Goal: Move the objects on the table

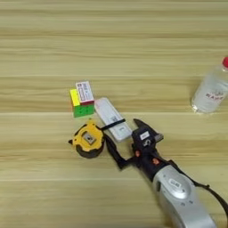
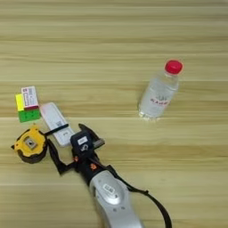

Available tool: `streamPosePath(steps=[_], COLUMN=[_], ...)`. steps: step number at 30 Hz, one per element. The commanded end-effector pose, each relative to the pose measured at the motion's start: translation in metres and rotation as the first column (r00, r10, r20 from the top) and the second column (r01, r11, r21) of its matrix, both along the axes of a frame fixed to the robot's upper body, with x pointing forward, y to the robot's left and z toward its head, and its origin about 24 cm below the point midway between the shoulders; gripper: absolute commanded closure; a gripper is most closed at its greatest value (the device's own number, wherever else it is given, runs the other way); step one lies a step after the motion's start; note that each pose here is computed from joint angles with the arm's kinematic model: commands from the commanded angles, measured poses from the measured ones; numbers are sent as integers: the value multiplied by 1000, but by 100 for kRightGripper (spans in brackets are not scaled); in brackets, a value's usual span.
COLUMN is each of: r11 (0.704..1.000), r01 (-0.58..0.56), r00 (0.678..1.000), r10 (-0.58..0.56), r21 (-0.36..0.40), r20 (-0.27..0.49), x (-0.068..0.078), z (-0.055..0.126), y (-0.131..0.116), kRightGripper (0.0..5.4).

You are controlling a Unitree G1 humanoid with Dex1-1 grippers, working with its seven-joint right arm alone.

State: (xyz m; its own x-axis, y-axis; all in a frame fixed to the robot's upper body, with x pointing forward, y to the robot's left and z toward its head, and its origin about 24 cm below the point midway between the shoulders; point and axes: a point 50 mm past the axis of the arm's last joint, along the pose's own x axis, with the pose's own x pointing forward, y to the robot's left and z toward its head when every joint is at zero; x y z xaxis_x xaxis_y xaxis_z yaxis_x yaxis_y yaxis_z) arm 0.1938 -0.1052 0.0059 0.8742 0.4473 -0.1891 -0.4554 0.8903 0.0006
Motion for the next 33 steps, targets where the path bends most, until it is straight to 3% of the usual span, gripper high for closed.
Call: streamPosePath(steps=[1, 6, 23, 33], r11=[999, 999, 1000, 993], r01=[-2, 9, 13, 117], r00=[999, 1000, 999, 990], r10=[1, -11, -14, -117], r21=[40, 47, 15, 8], r20=[44, 22, 46, 75], x=[14, 17, 19, 25], z=[9, 4, 4, 7], y=[2, -1, -2, -18], kRightGripper=[4, 20, 240, 250])
